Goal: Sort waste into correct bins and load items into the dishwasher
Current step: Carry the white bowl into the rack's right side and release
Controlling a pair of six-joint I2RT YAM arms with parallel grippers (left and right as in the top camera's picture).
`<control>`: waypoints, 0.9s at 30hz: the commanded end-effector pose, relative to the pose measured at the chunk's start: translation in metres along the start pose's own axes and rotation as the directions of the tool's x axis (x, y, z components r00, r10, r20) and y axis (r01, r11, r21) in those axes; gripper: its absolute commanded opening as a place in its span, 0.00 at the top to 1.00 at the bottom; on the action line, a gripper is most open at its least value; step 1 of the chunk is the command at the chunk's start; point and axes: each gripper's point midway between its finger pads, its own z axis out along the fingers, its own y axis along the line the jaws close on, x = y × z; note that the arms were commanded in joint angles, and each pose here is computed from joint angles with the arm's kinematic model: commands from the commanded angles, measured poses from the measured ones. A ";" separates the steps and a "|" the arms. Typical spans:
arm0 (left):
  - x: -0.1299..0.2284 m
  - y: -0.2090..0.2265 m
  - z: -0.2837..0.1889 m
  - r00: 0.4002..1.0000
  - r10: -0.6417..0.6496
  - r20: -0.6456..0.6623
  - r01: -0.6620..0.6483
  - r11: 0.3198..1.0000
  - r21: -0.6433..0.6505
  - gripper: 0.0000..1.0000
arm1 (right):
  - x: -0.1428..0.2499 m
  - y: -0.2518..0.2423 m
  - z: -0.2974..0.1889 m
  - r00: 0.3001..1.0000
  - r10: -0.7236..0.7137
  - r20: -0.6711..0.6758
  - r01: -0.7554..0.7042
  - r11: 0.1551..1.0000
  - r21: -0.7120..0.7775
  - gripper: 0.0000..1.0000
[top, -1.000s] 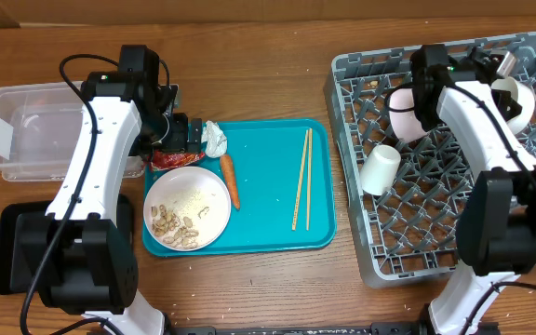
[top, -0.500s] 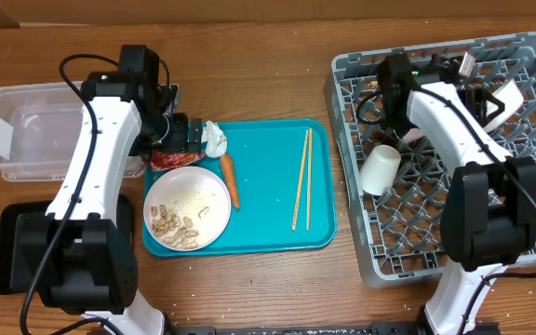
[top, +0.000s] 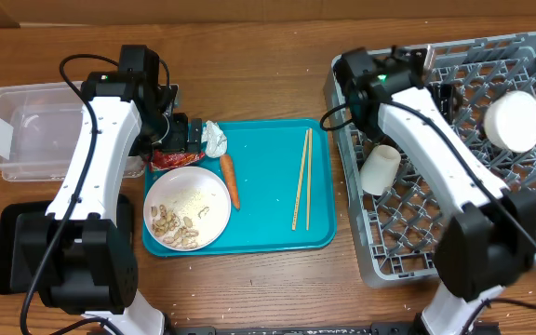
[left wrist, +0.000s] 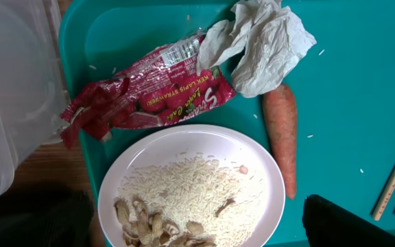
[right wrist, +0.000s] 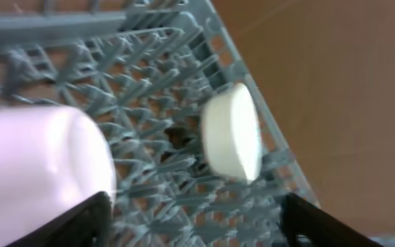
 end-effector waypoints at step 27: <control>-0.004 0.002 0.001 1.000 0.018 0.002 -0.018 1.000 -0.006 0.00 | 0.059 -0.096 0.161 0.330 0.447 -0.831 -0.918 0.359 -0.171 0.37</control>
